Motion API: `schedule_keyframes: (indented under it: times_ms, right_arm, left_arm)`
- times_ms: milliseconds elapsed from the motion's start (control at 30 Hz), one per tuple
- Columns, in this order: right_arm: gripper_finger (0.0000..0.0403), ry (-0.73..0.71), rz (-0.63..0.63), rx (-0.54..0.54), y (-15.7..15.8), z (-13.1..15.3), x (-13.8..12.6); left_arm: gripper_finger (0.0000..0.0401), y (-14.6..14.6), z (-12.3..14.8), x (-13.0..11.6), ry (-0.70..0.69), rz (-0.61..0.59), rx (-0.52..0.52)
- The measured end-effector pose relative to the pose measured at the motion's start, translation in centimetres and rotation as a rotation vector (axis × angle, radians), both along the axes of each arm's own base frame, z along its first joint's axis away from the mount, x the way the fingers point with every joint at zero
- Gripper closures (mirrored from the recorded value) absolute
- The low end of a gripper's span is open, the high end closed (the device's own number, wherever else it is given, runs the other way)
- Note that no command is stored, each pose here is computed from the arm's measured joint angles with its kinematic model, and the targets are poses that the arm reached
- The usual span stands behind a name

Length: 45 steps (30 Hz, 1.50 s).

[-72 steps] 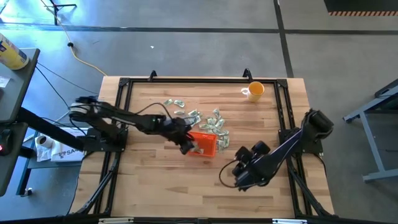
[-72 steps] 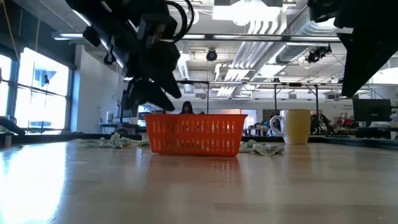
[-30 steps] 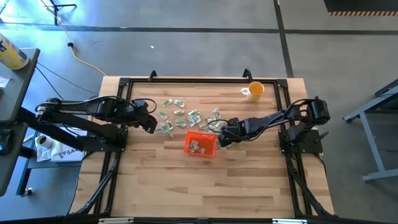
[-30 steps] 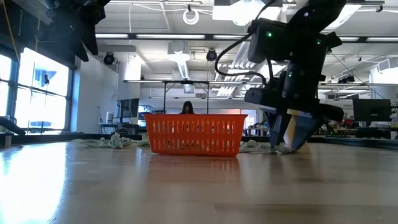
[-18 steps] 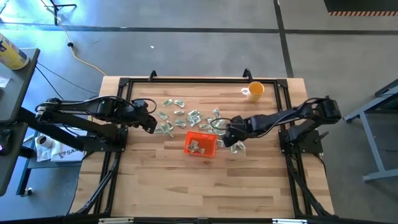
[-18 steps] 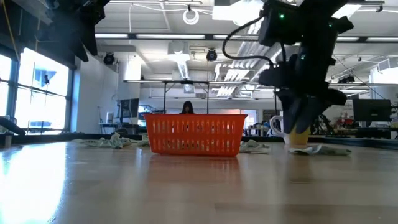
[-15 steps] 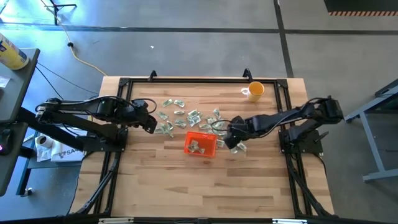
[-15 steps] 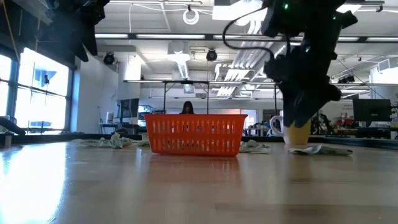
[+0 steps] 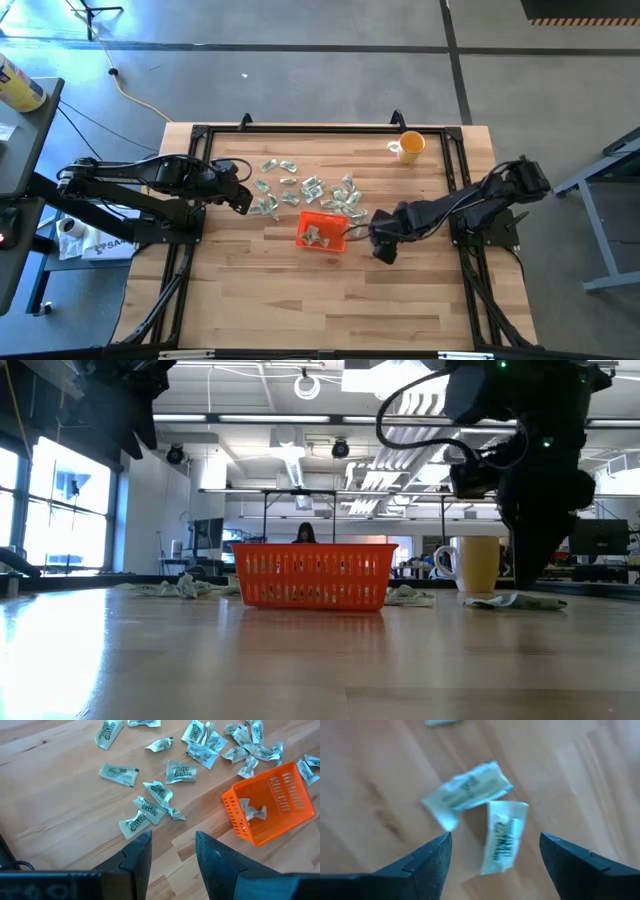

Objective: Pick and place Stevia / Truvia into bins
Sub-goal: Put the stevia packet into the orange bin

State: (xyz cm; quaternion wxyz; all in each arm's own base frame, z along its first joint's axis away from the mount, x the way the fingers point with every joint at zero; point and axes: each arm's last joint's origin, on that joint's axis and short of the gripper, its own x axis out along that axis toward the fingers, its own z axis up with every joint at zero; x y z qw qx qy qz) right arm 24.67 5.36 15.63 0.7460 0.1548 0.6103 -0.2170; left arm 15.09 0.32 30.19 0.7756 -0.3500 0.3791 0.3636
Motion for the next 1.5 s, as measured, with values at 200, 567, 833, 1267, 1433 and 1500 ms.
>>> schedule_keyframes:
  times_ms: [200,567,833,1267,1433,1500]
  right_arm:
    - [0.0144,0.058,-0.017,-0.007,0.2,-1.7,-0.1]
    - [0.0309,0.078,-0.098,0.010,-0.2,-2.1,-0.2]
    - [0.0386,-0.257,-0.232,-0.055,-1.3,5.1,2.2]
    - [0.0322,-0.484,-0.031,0.275,-3.3,7.5,12.8]
    - [0.0227,-0.438,0.042,0.280,-2.1,8.0,13.5]
    - [0.0190,-0.420,0.047,0.166,-1.8,9.0,13.1]
  left_arm:
    - [0.0217,0.0,0.0,0.0,0.001,0.004,0.008]
    - [0.0217,0.0,0.0,-0.1,0.006,0.005,0.011]
    - [0.0217,0.0,-0.1,-0.1,0.015,-0.013,0.011]
    - [0.0217,-0.1,-0.5,-1.2,0.144,-0.053,-0.025]
    - [0.0217,-0.1,-0.8,-1.8,0.203,-0.036,-0.040]
    - [0.0217,-0.1,-1.2,-1.8,0.223,-0.038,-0.038]
